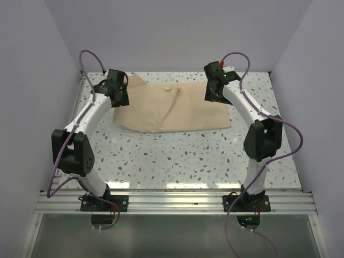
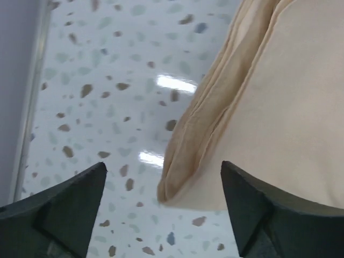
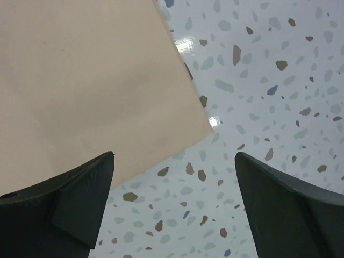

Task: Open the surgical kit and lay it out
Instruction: Open the surgical kit at the center of the board.

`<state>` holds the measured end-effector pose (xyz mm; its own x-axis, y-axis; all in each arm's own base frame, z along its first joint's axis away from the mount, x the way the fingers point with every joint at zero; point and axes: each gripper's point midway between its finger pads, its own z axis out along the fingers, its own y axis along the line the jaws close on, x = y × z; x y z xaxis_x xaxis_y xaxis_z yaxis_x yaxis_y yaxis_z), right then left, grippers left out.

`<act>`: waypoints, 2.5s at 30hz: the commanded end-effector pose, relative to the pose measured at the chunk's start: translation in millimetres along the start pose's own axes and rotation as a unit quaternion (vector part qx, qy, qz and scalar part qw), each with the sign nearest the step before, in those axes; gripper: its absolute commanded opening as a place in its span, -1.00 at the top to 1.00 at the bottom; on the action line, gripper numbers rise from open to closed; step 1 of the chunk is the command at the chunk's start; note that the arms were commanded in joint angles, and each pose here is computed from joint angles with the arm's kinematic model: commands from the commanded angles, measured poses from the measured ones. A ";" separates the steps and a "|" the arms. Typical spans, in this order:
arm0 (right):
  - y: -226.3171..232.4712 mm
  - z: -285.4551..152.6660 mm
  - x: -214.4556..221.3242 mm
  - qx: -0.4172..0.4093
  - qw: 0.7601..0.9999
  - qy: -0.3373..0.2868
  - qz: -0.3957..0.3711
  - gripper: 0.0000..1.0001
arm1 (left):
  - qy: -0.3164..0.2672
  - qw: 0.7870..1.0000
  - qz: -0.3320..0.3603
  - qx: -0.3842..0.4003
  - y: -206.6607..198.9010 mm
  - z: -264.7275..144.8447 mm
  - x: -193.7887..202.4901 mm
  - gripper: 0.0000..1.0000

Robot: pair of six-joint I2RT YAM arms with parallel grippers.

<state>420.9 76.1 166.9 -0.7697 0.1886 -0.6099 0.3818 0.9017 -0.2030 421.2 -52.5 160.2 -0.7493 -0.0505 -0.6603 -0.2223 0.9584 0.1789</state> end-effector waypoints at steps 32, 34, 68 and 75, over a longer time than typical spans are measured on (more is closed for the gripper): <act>103.4 197.4 -125.6 -0.120 0.972 -0.085 0.182 -0.29 | 0.056 0.993 -0.082 0.067 36.5 -32.7 107.2 -0.94; 101.0 204.8 -127.9 -0.113 0.972 -0.093 0.186 -0.28 | 0.056 0.993 -0.084 0.065 37.3 -31.9 109.3 -0.94; 64.8 210.2 -126.4 -0.040 0.983 -0.116 0.135 1.00 | 0.100 0.988 -0.103 0.064 42.6 -44.6 148.9 -0.90; 50.6 168.9 -149.8 -0.043 0.981 -0.143 0.121 1.00 | 0.088 0.988 -0.110 0.066 47.2 -55.2 147.1 -0.91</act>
<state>644.5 30.4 40.1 -0.5544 0.3284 -0.7647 0.4906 0.8712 0.0184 271.2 -30.0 104.4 -0.8078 -0.2714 -0.5232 -0.2993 0.9536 -0.0326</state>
